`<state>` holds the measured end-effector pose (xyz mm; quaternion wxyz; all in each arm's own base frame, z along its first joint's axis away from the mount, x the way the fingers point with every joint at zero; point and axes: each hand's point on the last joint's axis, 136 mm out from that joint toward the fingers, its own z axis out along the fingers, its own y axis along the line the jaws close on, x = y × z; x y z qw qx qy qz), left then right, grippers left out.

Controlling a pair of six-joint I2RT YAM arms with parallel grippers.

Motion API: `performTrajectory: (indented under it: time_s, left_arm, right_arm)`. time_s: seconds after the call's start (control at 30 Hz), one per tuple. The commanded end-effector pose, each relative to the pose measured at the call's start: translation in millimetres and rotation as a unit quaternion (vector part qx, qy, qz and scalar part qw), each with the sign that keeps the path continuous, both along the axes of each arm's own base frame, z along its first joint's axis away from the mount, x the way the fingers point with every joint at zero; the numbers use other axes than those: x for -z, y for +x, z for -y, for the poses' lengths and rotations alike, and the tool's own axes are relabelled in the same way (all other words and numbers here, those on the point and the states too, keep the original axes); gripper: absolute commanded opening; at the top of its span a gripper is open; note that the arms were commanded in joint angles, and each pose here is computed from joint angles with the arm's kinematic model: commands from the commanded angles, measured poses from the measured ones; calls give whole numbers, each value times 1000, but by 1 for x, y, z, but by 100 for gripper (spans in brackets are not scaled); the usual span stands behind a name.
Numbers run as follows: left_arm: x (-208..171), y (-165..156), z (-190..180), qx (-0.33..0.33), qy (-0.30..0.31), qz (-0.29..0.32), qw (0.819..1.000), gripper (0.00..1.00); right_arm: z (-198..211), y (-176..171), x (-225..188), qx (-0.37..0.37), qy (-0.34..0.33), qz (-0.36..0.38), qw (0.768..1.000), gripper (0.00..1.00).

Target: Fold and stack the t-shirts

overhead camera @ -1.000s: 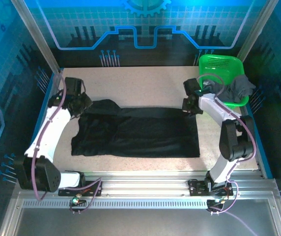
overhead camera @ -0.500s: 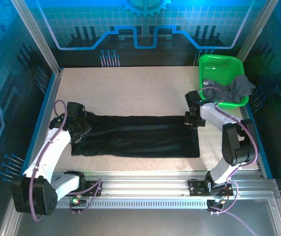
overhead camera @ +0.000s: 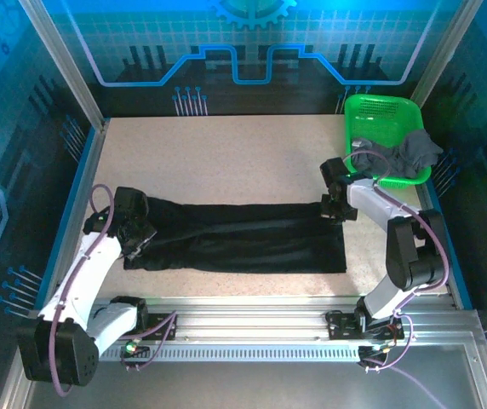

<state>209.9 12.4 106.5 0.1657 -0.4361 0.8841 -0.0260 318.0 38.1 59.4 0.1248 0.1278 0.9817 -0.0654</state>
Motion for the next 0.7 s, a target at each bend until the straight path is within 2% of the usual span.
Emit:
performTrajectory:
  time_s: [0.0, 0.17, 0.2, 0.33, 0.43, 0.47, 0.57, 0.67]
  left_arm:
    - [11, -21, 0, -17, 0, -35, 999, 0]
    - [29, -34, 7, -26, -17, -61, 998, 0]
    - [30, -35, 8, -27, -23, -60, 998, 0]
    - [28, -37, 7, -26, -18, -60, 998, 0]
    - [23, -40, -3, -37, 9, -69, 997, 36]
    - [20, -37, -4, -37, 14, -66, 997, 40]
    - [9, -19, -4, -30, 16, -40, 999, 41]
    - [-4, 6, -5, -23, 18, -11, 999, 45]
  right_arm:
    - [11, -18, -1, 16, -31, -12, 999, 0]
    - [18, -29, 6, 38, -35, -18, 998, 0]
    - [20, -31, 6, 43, -35, -18, 998, 4]
    - [24, -32, -2, 58, -23, 1, 998, 34]
    - [24, -31, -16, 63, -16, 17, 998, 42]
    - [23, -30, -20, 65, -10, 24, 998, 43]
    - [14, -26, -26, 69, 22, 33, 997, 46]
    - [-2, -18, -22, 64, 61, 26, 996, 44]
